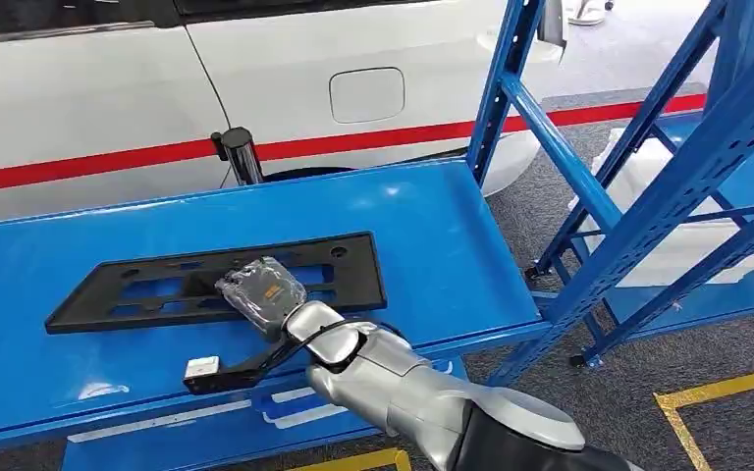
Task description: Take the parts from the cabinet and place them on the table.
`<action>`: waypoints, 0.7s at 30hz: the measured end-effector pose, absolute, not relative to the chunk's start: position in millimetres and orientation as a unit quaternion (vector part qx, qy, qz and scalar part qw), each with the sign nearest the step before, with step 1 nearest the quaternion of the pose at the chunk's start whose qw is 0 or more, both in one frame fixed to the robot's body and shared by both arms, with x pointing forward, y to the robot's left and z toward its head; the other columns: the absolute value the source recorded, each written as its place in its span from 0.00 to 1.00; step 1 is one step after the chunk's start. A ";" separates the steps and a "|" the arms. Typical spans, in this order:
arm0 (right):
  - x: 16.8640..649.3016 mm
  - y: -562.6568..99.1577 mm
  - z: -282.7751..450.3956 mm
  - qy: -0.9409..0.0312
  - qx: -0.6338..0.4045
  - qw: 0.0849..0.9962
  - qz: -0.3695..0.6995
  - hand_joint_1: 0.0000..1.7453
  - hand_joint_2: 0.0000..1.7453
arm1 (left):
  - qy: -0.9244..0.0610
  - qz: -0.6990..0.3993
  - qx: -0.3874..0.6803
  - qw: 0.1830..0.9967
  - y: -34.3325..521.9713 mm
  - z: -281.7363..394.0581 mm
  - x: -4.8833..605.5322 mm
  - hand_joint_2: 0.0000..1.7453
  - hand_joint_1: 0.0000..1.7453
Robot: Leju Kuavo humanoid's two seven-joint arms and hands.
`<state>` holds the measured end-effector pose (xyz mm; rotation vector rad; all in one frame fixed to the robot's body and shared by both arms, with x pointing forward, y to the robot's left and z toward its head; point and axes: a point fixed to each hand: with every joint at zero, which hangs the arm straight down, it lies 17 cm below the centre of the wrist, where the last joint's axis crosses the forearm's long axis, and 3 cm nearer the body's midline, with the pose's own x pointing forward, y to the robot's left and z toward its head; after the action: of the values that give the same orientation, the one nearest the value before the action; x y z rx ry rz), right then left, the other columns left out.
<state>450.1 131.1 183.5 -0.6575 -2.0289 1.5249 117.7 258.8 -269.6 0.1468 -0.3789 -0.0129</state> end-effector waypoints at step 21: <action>511.2 61.4 318.3 -0.851 -0.229 0.301 0.363 1.00 1.00 | -0.187 -0.008 0.075 0.980 259.4 -270.0 115.9 0.00 0.00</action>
<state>511.2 61.4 318.3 -0.6085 -2.2577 0.9637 115.9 259.4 -270.0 0.1507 -0.3758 -0.0154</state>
